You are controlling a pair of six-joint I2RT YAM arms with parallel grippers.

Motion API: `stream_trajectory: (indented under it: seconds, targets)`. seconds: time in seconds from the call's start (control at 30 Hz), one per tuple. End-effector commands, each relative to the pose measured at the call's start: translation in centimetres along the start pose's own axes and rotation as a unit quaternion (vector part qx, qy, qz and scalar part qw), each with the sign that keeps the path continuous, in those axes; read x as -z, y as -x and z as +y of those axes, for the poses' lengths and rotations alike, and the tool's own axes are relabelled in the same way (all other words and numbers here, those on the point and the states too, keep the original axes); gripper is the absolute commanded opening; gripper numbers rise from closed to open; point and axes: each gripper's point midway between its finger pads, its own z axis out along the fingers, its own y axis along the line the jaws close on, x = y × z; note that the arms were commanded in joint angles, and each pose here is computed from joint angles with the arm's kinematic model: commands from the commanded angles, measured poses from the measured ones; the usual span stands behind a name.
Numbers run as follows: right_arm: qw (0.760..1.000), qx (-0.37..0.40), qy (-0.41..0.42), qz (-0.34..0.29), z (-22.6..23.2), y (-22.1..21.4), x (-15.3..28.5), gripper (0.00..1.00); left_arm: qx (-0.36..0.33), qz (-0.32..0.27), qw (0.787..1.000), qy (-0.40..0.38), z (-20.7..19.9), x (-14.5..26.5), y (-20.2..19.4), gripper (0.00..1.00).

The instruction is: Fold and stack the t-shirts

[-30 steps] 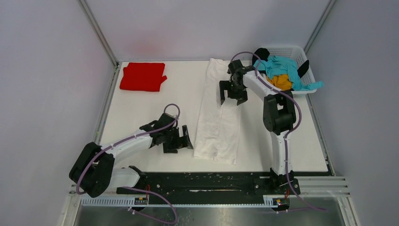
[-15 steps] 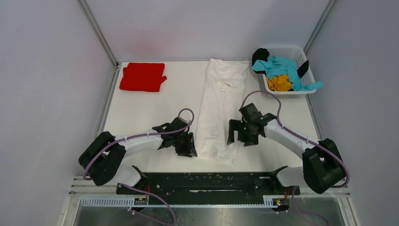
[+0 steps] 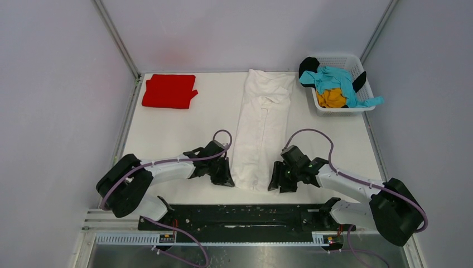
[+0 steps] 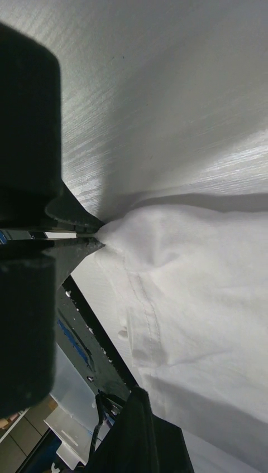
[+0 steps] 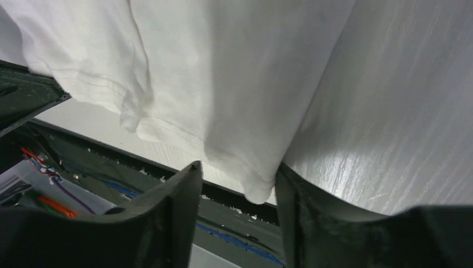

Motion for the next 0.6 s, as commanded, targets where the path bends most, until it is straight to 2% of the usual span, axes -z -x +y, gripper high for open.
stream_trajectory:
  seconds: [0.0, 0.2, 0.23, 0.4, 0.57]
  targets:
    - [1.000, -0.019, -0.018, 0.003, -1.3, -1.1, -0.7, 0.48, 0.000, 0.001, 1.000, 0.031, 2.0, -0.8, -0.9, 0.00]
    - [0.998, -0.021, -0.048, 0.039, -3.7, -4.4, 0.0, 0.03, 0.005, 0.031, 0.999, 0.027, 3.3, 0.1, -4.9, 0.00]
    - [0.998, -0.013, -0.046, 0.046, -3.9, -5.2, 0.4, 0.00, 0.003, 0.041, 0.999, 0.020, 3.1, 0.3, -6.0, 0.00]
    - [0.997, -0.002, -0.011, 0.081, -3.1, -8.5, 2.5, 0.00, -0.035, 0.076, 0.996, -0.017, 0.7, 2.2, -10.4, 0.00]
    - [0.995, 0.007, 0.062, 0.075, -0.5, -9.0, 4.0, 0.00, -0.060, 0.036, 0.996, -0.046, -1.7, 4.2, -9.3, 0.00]
